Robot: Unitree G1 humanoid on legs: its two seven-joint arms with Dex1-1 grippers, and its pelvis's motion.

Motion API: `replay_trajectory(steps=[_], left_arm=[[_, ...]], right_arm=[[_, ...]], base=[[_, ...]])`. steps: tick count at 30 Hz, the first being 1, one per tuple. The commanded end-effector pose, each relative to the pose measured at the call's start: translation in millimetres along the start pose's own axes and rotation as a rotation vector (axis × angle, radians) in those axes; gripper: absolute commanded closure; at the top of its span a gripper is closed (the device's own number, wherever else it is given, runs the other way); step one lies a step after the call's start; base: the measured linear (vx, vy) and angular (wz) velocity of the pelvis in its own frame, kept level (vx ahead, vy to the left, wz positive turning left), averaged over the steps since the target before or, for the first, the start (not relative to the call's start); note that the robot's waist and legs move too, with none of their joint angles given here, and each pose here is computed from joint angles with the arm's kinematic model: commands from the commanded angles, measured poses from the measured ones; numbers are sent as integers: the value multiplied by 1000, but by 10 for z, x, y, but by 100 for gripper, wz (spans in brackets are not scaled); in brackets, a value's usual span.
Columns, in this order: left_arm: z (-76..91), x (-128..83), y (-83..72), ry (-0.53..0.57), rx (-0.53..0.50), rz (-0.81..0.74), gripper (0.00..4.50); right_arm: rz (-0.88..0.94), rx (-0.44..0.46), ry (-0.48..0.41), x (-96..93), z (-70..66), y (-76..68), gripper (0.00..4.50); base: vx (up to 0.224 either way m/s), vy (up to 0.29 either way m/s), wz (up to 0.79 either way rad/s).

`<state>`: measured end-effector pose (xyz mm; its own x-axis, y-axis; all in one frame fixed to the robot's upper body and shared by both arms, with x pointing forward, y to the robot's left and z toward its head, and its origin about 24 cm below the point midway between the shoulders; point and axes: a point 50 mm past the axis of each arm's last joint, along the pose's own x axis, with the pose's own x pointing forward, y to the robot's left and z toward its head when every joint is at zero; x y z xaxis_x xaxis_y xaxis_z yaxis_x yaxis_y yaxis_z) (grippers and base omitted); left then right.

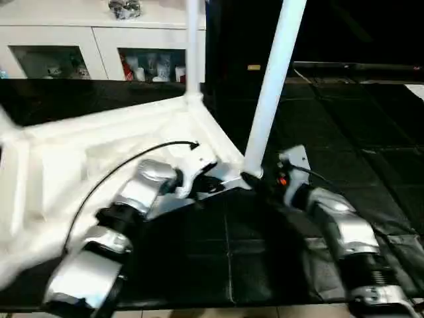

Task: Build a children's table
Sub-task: Rotate leg to tighten

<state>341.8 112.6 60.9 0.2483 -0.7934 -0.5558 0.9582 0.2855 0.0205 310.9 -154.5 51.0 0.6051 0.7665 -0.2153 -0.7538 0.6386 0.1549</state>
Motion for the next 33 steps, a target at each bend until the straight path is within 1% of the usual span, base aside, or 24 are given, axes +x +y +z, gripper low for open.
replay_trajectory(steps=[1,2,6,8,12,13,15,16,18,20,23,25,28,30,31,32,33], left_arm=[[24,25,-88,4,58,-110,450],[5,-13,-105,14,82,-159,450],[-7,-93,-164,23,138,-291,450],[-6,-115,-184,32,152,-333,450],[-13,-142,-210,49,178,-389,450],[-15,-148,-217,52,184,-402,450],[-16,-163,-258,69,210,-457,450],[-18,-166,-271,75,217,-472,450],[-21,-168,-280,81,224,-481,450],[-23,-171,-298,88,241,-503,450],[-15,-170,-303,87,245,-509,450],[-6,-169,-306,85,249,-515,450],[-6,-172,-310,85,251,-519,450],[-6,-173,-310,85,252,-519,450],[-7,-171,-312,85,252,-519,450],[-8,-171,-313,85,252,-519,450],[-9,-171,-312,85,252,-519,450]], right_arm=[[99,-30,4,-42,55,39,3],[156,-56,36,-102,66,24,3],[322,-128,133,-213,74,16,1],[374,-142,154,-231,74,20,1],[451,-128,158,-232,85,41,1],[466,-129,158,-228,88,47,18],[512,-117,154,-209,102,60,18],[523,-112,151,-202,106,65,40],[534,-109,151,-195,105,70,47],[584,-106,163,-182,87,92,63],[609,-100,166,-174,78,107,97],[640,-88,170,-169,72,126,102],[656,-83,172,-168,69,127,140],[659,-82,172,-168,68,126,144],[661,-79,174,-168,63,124,162],[663,-78,175,-168,62,122,162],[666,-77,175,-168,61,122,175]], base=[[0,0,0],[0,0,0],[0,0,0],[0,0,0],[0,0,0],[0,0,0],[0,0,0],[0,0,0],[0,0,0],[0,0,0],[0,0,0],[0,0,0],[0,0,0],[0,0,0],[0,0,0],[0,0,0],[0,0,0]])
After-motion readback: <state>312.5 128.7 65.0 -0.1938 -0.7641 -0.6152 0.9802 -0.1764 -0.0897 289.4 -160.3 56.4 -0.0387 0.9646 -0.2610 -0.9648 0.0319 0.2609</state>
